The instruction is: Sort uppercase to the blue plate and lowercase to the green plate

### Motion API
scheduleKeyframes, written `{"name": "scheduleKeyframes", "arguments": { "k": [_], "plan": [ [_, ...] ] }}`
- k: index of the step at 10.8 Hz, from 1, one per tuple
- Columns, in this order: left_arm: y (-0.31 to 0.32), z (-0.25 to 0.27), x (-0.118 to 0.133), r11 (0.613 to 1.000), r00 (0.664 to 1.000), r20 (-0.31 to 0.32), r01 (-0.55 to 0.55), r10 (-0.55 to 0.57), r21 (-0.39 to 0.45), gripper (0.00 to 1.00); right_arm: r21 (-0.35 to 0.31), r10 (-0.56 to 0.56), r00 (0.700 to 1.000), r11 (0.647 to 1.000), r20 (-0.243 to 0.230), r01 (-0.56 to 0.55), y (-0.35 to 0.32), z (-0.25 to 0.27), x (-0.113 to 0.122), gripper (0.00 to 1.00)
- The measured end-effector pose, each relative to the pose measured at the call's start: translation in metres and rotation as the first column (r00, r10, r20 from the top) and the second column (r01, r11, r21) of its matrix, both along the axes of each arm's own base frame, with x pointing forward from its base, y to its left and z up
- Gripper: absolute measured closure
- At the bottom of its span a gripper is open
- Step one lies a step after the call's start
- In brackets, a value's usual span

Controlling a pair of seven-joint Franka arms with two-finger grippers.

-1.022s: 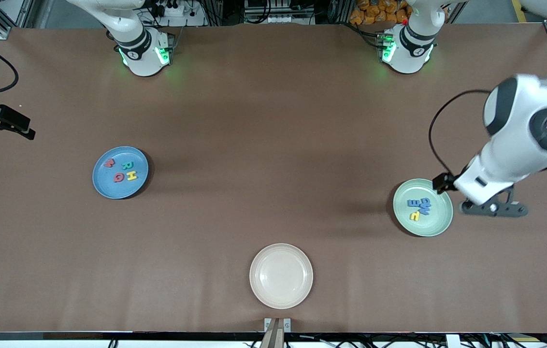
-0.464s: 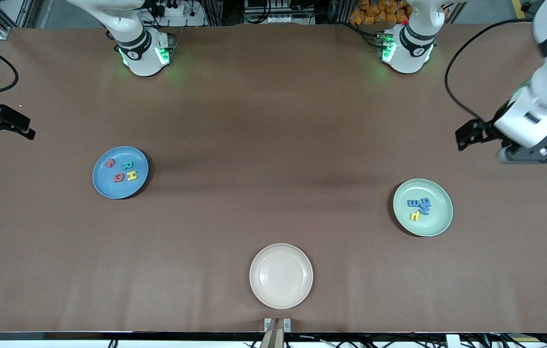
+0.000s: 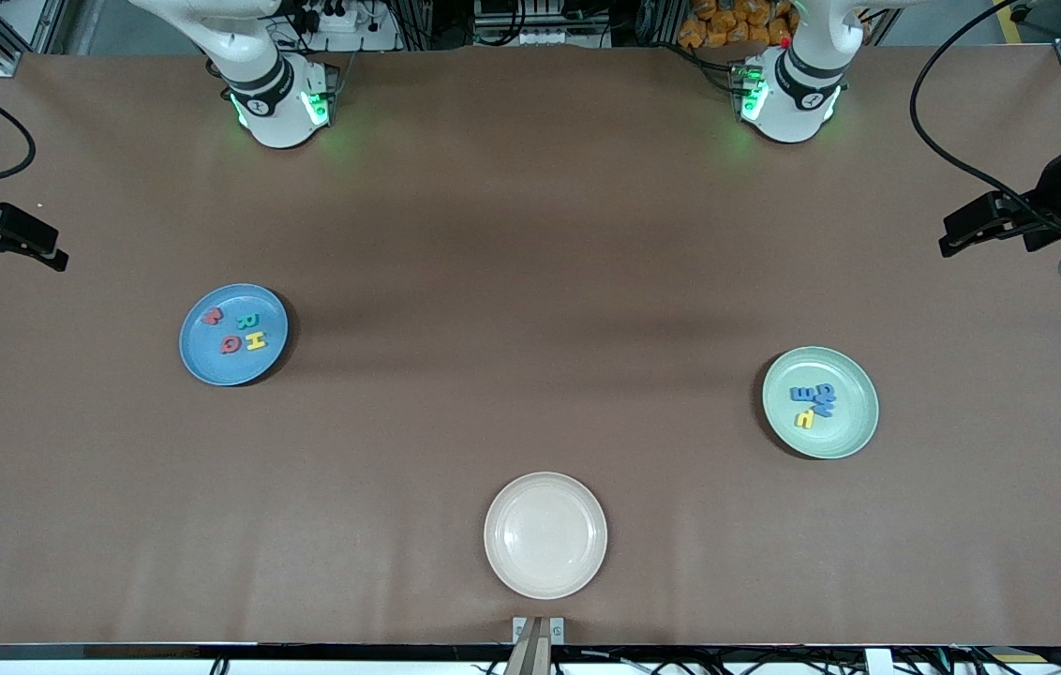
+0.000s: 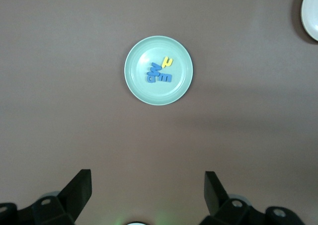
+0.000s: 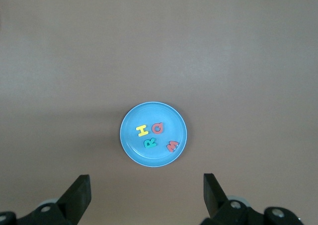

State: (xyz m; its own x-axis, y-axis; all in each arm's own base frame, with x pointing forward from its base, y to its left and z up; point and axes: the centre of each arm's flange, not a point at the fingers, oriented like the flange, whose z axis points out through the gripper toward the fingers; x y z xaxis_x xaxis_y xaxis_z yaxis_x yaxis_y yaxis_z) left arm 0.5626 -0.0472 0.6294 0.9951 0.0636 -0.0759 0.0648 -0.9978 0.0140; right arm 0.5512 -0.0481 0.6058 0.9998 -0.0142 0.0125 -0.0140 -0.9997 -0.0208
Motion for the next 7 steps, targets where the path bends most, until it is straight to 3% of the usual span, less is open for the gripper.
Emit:
{"name": "scheduleKeyframes", "arguments": {
  "k": [7],
  "plan": [
    [0.022,-0.002,-0.001,0.999,0.999,-0.024,-0.037,0.037,0.001,0.0,0.0,0.0,1.0,1.0,0.0,0.0,0.0,0.0,0.0,0.0]
  ]
}}
